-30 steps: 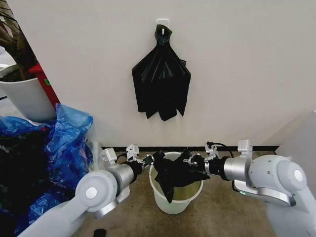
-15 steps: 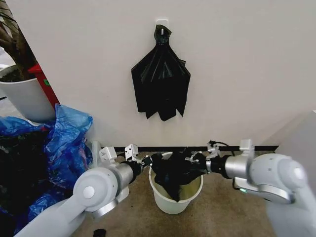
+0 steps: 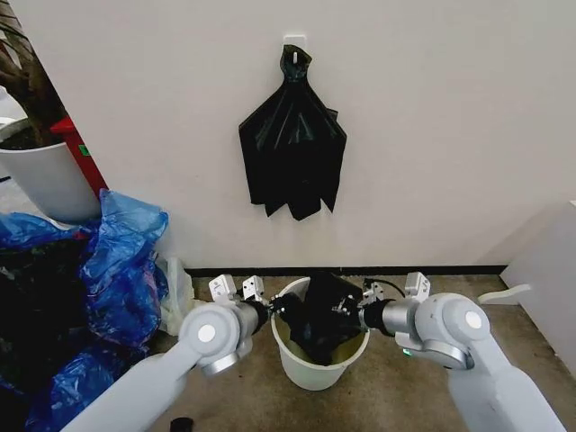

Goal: Place the garbage bag over the trash bin.

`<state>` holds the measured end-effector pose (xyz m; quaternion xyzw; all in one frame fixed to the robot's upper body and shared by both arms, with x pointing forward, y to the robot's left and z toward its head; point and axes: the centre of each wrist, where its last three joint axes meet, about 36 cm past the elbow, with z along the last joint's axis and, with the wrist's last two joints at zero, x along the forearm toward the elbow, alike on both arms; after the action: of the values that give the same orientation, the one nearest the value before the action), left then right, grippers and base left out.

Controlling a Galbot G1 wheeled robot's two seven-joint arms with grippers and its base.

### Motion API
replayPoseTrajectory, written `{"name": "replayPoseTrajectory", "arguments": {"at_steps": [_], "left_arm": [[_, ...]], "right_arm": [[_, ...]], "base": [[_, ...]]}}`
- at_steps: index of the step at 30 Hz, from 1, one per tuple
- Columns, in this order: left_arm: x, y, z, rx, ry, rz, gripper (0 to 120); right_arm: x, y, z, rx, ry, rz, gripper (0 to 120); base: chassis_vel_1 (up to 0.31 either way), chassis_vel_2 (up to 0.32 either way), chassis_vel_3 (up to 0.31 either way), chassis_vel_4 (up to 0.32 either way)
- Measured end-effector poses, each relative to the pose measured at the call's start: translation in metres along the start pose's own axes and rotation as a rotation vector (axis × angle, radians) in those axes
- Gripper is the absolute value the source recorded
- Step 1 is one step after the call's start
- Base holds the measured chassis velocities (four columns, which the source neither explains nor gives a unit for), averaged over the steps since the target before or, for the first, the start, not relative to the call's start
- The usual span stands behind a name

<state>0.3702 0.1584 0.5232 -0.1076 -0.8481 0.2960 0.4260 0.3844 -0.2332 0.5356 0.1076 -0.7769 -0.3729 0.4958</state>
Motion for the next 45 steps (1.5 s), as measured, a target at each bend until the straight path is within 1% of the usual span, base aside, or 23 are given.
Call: {"name": "replayPoseTrajectory", "arguments": {"at_steps": [1, 6, 7, 8, 11, 13, 16, 22, 24, 26, 29, 30, 34, 37, 41, 45], "left_arm": [[0.0, 0.0, 0.0, 0.0, 0.0, 0.0, 0], [0.041, -0.016, -0.007, -0.019, -0.021, 0.039, 0], [0.048, -0.018, -0.008, -0.022, -0.024, 0.046, 0], [0.048, -0.018, -0.008, -0.022, -0.024, 0.046, 0], [0.068, -0.024, -0.008, -0.034, -0.028, 0.06, 0], [0.073, -0.025, -0.006, -0.038, -0.021, 0.06, 0], [0.072, -0.025, -0.005, -0.036, -0.011, 0.049, 0], [0.065, -0.025, -0.004, -0.024, 0.034, 0.023, 0], [0.063, -0.024, -0.004, -0.025, 0.04, 0.017, 0], [0.047, -0.018, -0.005, -0.009, 0.074, -0.034, 0], [0.032, -0.014, -0.007, 0.017, 0.116, -0.085, 0], [0.032, -0.014, -0.007, 0.017, 0.116, -0.085, 0], [0.02, -0.01, -0.009, 0.038, 0.172, -0.126, 0], [0.015, -0.008, -0.01, 0.049, 0.186, -0.138, 0], [0.012, -0.008, -0.011, 0.059, 0.193, -0.138, 0], [0.004, -0.009, -0.013, 0.073, 0.202, -0.14, 0]], "right_arm": [[0.0, 0.0, 0.0, 0.0, 0.0, 0.0, 0], [0.054, 0.022, -0.002, 0.013, -0.024, -0.069, 0], [0.065, 0.026, 0.001, 0.019, -0.031, -0.08, 0], [0.065, 0.026, 0.001, 0.019, -0.031, -0.08, 0], [0.089, 0.037, 0.016, 0.039, -0.036, -0.112, 0], [0.094, 0.04, 0.023, 0.05, -0.026, -0.123, 0], [0.087, 0.04, 0.025, 0.043, -0.012, -0.123, 0], [0.052, 0.033, 0.021, -0.008, 0.024, -0.087, 0], [0.047, 0.032, 0.019, -0.012, 0.024, -0.081, 0], [0.02, 0.022, 0.007, -0.04, 0.02, -0.038, 0], [-0.013, 0.008, -0.003, -0.06, 0.008, 0.022, 0], [-0.013, 0.008, -0.003, -0.06, 0.008, 0.022, 0], [-0.055, -0.012, -0.013, -0.071, -0.007, 0.086, 0], [-0.072, -0.017, -0.012, -0.07, -0.003, 0.105, 0], [-0.083, -0.015, -0.008, -0.053, 0.008, 0.111, 0], [-0.104, -0.015, 0.0, -0.038, 0.029, 0.141, 0]], "base": [[0.0, 0.0, 0.0, 0.0], [0.0, 0.0, 0.0, 0.0], [0.0, 0.0, 0.0, 0.0], [0.0, 0.0, 0.0, 0.0], [0.0, 0.0, 0.0, 0.0], [0.0, 0.0, 0.0, 0.0], [0.0, 0.0, 0.0, 0.0], [0.0, 0.0, 0.0, 0.0], [0.0, 0.0, 0.0, 0.0], [0.0, 0.0, 0.0, 0.0], [0.0, 0.0, 0.0, 0.0], [0.0, 0.0, 0.0, 0.0], [0.0, 0.0, 0.0, 0.0], [0.0, 0.0, 0.0, 0.0], [0.0, 0.0, 0.0, 0.0], [0.0, 0.0, 0.0, 0.0]]}}
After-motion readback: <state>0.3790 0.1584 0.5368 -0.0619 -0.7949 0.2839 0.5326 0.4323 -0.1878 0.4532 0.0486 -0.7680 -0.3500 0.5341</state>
